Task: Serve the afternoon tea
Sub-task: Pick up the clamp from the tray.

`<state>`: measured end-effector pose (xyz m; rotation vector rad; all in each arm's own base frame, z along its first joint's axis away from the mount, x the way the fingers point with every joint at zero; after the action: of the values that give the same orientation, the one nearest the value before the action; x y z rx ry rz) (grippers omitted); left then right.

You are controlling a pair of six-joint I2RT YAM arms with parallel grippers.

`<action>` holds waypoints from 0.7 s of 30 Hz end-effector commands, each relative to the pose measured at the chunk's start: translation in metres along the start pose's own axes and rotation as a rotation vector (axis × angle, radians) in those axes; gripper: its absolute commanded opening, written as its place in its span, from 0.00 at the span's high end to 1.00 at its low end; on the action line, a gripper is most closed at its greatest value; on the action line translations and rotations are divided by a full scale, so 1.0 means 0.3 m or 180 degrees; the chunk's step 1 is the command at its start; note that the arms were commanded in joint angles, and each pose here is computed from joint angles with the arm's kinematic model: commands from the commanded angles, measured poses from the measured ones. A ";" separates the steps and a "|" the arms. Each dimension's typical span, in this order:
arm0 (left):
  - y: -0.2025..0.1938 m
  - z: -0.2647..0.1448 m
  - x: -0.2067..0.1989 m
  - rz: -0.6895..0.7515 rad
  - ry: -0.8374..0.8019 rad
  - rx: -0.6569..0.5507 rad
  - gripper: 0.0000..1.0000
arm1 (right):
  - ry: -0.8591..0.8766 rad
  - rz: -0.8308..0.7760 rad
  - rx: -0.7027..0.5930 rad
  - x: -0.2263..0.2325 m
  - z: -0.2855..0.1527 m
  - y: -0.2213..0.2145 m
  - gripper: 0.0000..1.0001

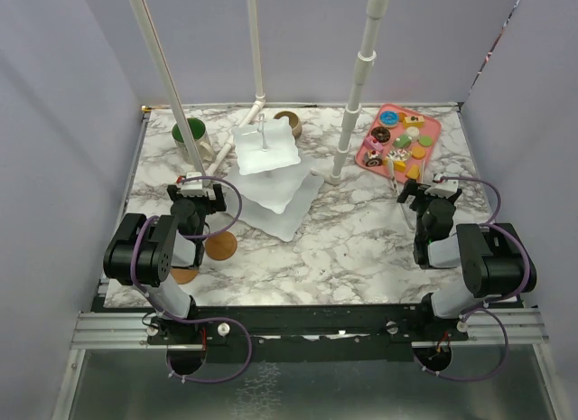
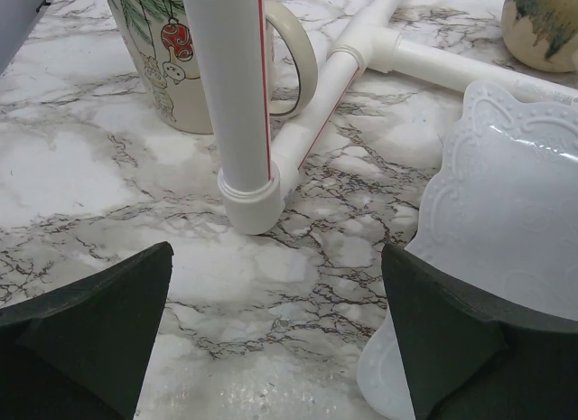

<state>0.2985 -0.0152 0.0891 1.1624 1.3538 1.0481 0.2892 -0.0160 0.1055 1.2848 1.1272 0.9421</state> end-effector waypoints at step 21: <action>0.037 0.010 0.017 -0.0059 0.0232 -0.0047 0.01 | 0.0075 0.0881 0.0848 0.057 0.077 0.214 0.00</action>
<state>0.2983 -0.0136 0.0886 1.1581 1.3720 1.0590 0.3199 -0.0131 0.1572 1.4025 1.1348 0.9479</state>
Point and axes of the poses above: each gripper's point midway between its finger pads, its own z axis out along the fingers, its own x axis along the line the jaws close on, y = z × x, the point moved 9 cm from there along -z, back along the fingers, and after that the axes turned 8 degrees about -z, right-handed, at the moved point
